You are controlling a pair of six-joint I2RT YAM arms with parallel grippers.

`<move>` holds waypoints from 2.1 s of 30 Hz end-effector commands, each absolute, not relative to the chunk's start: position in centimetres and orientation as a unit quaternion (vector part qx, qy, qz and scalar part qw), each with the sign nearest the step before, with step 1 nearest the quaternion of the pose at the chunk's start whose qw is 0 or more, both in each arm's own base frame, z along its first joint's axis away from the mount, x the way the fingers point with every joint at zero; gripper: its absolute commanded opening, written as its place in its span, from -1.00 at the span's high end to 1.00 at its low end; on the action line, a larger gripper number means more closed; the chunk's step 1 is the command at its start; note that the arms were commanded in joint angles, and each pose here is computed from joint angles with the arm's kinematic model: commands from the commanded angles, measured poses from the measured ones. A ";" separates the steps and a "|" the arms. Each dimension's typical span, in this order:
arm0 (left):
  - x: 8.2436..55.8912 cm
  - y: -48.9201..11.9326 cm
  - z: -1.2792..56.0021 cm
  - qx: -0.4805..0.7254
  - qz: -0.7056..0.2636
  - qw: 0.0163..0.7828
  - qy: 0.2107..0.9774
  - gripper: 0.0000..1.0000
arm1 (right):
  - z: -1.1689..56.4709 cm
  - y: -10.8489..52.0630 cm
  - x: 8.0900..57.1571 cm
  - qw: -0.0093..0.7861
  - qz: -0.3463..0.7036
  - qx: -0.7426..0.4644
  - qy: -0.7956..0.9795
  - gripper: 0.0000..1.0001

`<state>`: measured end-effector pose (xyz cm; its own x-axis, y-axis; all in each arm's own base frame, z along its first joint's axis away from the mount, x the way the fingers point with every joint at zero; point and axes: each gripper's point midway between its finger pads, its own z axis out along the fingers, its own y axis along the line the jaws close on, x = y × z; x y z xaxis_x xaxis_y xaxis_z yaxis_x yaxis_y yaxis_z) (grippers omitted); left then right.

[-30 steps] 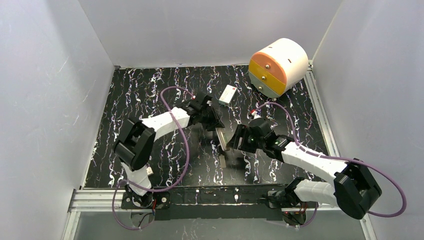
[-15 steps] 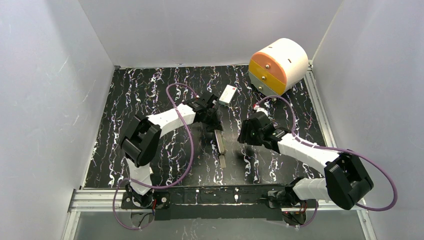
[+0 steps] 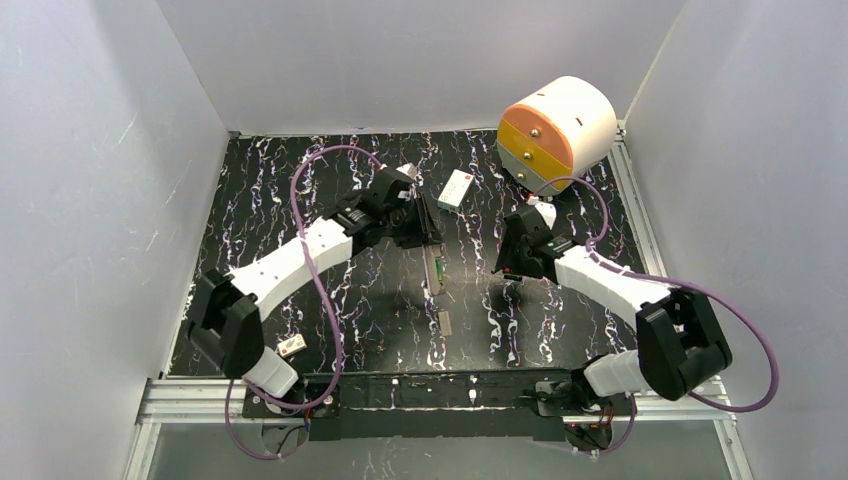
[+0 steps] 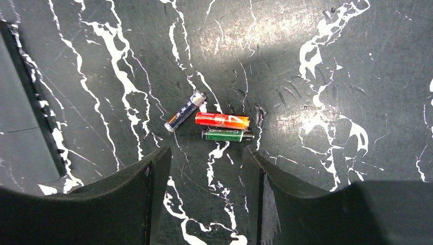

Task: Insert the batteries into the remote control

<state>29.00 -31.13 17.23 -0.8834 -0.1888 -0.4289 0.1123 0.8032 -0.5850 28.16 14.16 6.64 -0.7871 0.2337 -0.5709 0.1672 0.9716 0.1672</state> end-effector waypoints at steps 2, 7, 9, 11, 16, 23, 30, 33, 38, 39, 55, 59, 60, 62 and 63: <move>27.1 -29.8 18.6 0.019 -0.324 0.263 0.908 1.00 | 6.6 14.3 29.3 0.315 0.038 0.084 0.944 -0.24; 26.0 -29.9 19.8 0.064 -0.357 0.281 0.889 1.00 | 6.3 15.2 30.5 0.309 0.036 0.075 0.947 -0.15; 25.3 -30.5 20.9 0.104 -0.390 0.296 0.866 1.00 | 6.0 15.2 30.9 0.306 0.025 0.073 0.949 -0.08; 24.4 -31.0 22.1 0.137 -0.423 0.310 0.841 1.00 | 6.2 15.0 31.4 0.311 0.011 0.073 0.947 -0.05; 22.7 -31.5 23.8 0.195 -0.469 0.324 0.798 1.00 | 6.8 15.0 31.9 0.317 0.002 0.067 0.946 -0.05; 22.5 -31.3 24.7 0.204 -0.477 0.339 0.785 1.00 | 5.7 16.0 31.7 0.294 0.016 0.033 0.955 -0.06; 22.7 -31.2 24.7 0.195 -0.477 0.341 0.786 1.00 | 4.6 16.8 31.8 0.277 0.027 0.016 0.960 -0.04; 22.6 -31.1 24.5 0.192 -0.476 0.340 0.788 1.00 | 3.9 16.9 31.8 0.268 0.024 0.020 0.963 0.00; 22.4 -31.3 24.5 0.188 -0.485 0.333 0.786 1.00 | 3.6 17.1 32.1 0.268 0.025 0.041 0.962 0.06; 22.3 -31.3 24.4 0.188 -0.488 0.331 0.786 1.00 | 3.6 17.2 32.1 0.267 0.028 0.043 0.962 0.08; 23.7 -27.9 22.8 0.125 -0.407 0.374 0.824 1.00 | 2.6 19.1 29.7 0.245 0.013 0.146 0.958 0.70; 24.3 -25.9 22.3 0.091 -0.367 0.397 0.837 1.00 | 3.2 19.3 28.0 0.255 0.038 0.251 0.933 0.71; 24.3 -25.6 22.3 0.087 -0.363 0.400 0.837 1.00 | 3.3 19.4 27.6 0.254 0.040 0.270 0.928 0.71; 24.1 -25.0 22.1 0.081 -0.358 0.402 0.839 1.00 | 3.4 19.6 26.7 0.249 0.041 0.305 0.918 0.70; 24.0 -24.8 22.1 0.080 -0.356 0.403 0.840 1.00 | 3.5 19.6 26.2 0.247 0.040 0.321 0.914 0.70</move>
